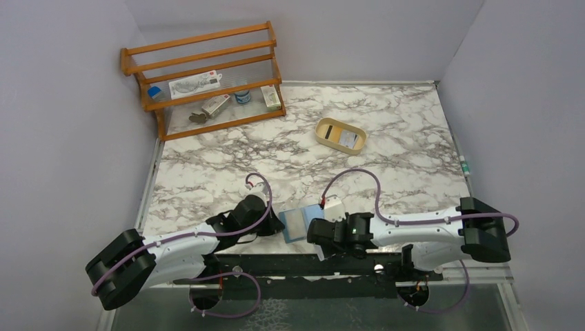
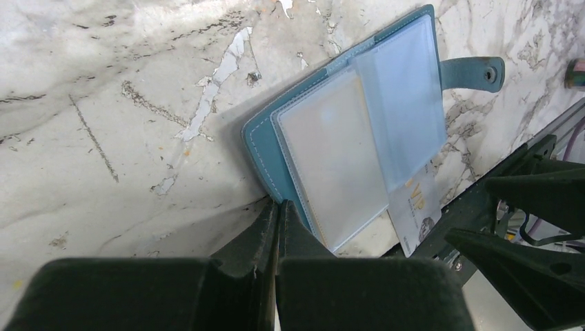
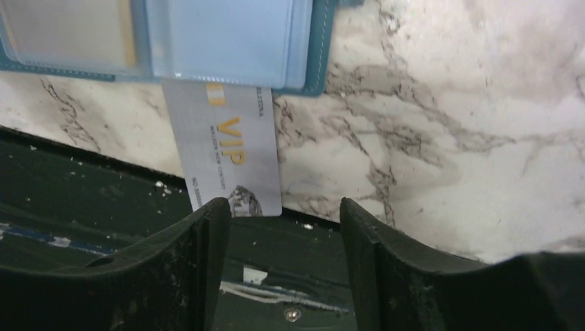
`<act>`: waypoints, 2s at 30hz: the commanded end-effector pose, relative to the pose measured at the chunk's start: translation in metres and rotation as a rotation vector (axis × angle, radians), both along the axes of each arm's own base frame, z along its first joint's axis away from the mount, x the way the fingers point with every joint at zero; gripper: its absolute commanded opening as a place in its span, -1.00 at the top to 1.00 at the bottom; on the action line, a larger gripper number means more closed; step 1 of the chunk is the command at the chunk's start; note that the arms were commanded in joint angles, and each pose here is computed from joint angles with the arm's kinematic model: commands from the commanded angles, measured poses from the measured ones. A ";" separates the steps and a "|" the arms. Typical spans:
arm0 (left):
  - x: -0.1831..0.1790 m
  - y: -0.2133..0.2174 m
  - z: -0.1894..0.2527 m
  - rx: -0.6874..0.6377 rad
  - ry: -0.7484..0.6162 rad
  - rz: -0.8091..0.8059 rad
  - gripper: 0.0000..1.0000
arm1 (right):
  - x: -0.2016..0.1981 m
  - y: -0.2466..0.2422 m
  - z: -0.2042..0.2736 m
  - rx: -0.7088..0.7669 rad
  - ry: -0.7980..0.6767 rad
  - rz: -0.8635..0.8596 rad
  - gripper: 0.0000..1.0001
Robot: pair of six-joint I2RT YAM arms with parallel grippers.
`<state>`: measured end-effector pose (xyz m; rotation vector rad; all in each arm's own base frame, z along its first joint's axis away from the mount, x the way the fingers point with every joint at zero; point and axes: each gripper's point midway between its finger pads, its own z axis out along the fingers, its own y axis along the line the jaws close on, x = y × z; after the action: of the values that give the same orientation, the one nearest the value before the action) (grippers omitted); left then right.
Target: Take the credit cards out of the card holder
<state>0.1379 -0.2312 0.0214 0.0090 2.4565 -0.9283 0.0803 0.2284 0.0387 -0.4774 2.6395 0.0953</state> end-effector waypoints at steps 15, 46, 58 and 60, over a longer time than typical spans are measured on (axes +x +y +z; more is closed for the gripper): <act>0.002 0.004 -0.007 0.049 0.014 0.013 1.00 | -0.052 0.001 -0.016 -0.116 0.024 0.065 0.40; -0.005 0.003 -0.007 0.050 0.029 -0.031 1.00 | -0.024 -0.020 -0.037 -0.077 -0.074 -0.188 0.54; -0.007 0.000 -0.006 0.040 0.034 -0.052 1.00 | -0.002 -0.007 -0.038 -0.052 -0.114 -0.217 0.54; -0.008 0.000 -0.007 0.040 0.036 -0.055 1.00 | 0.001 -0.009 -0.037 -0.050 -0.124 -0.232 0.55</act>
<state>0.1370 -0.2347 0.0208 0.0352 2.4758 -0.9275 0.0455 0.2241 0.0095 -0.2779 2.7006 -0.0100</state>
